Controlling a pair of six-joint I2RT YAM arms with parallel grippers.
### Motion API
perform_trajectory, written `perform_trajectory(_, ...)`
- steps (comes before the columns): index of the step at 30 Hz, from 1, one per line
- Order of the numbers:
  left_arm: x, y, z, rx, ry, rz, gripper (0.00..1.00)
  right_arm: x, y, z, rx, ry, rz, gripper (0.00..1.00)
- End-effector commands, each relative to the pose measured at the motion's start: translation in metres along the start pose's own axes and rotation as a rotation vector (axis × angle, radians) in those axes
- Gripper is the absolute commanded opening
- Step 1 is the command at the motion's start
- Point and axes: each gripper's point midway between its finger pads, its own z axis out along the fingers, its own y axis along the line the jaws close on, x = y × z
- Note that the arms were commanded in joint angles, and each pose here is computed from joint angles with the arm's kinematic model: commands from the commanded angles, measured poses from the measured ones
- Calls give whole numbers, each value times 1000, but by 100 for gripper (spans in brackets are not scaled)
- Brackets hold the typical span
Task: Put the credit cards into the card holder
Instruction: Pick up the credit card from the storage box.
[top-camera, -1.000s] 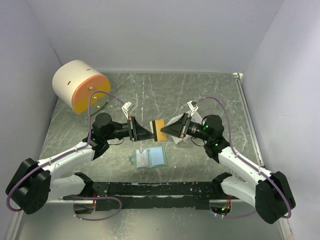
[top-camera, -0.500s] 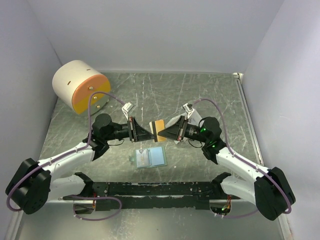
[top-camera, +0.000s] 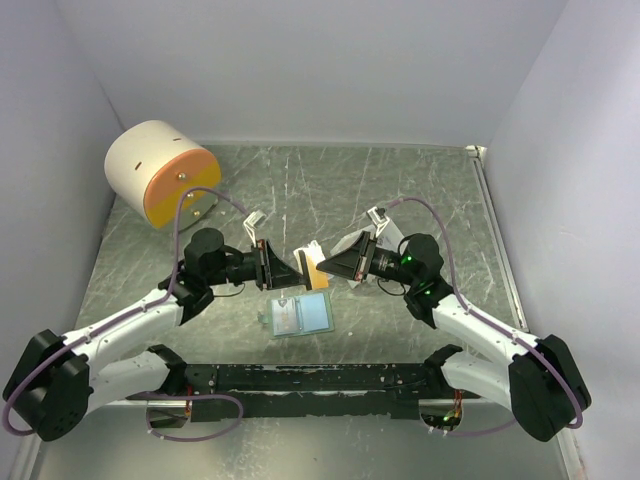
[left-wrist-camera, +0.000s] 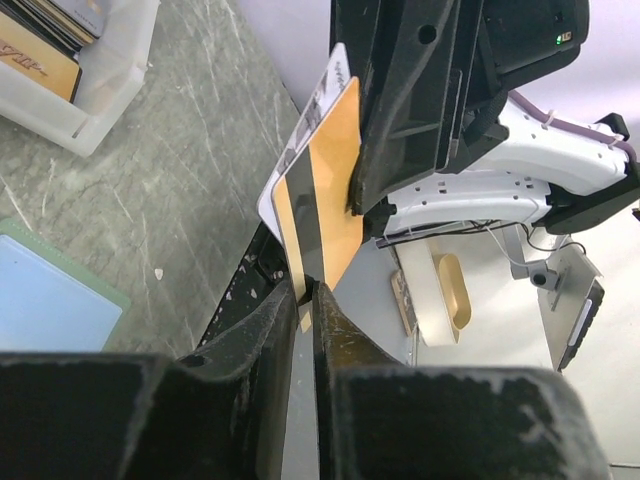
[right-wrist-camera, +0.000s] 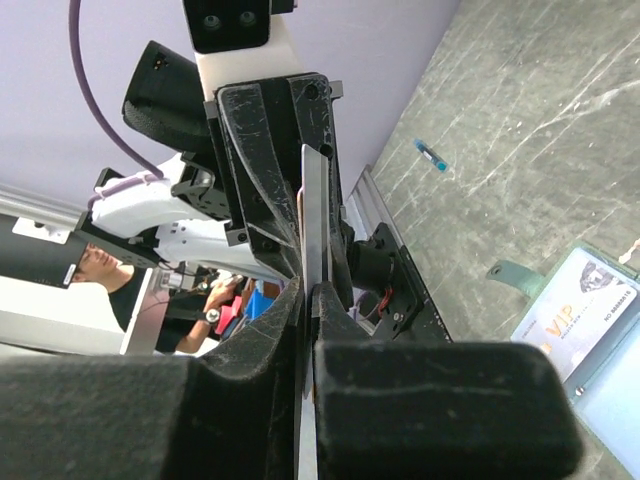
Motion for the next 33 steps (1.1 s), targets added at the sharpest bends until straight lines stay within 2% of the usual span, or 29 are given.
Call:
perform_trajectory(1,7,11,-2,-42,10,-9,22,-6,23,-1,-72,-18,-53,1)
perform_trajectory(4,7,3,-3,2,5,-24,24,-6,23,-2,-76,-25,-55,0)
perform_trajectory(7,7,-8,-4,72,-10,-46,35,-6,22,-2,-85,-35,-40,0)
perform_trajectory(10,5,-17,-5,131,-27,-70,42,-5,20,-1,-93,-42,-21,0)
perform_trajectory(15,6,-13,0,149,-25,-99,43,-5,15,-1,-92,-46,-9,0)
perform_trajectory(20,5,-14,2,176,-29,-117,28,-3,8,1,-74,-40,-7,0)
perform_trajectory(23,6,-10,2,153,-26,-114,10,-1,1,1,-47,-31,-12,0)
perform_trajectory(24,7,-9,2,141,-25,-113,7,-1,0,1,-35,-30,-19,0)
perform_trajectory(33,18,8,-9,26,-24,-99,7,-17,-19,-3,99,-40,-96,0)
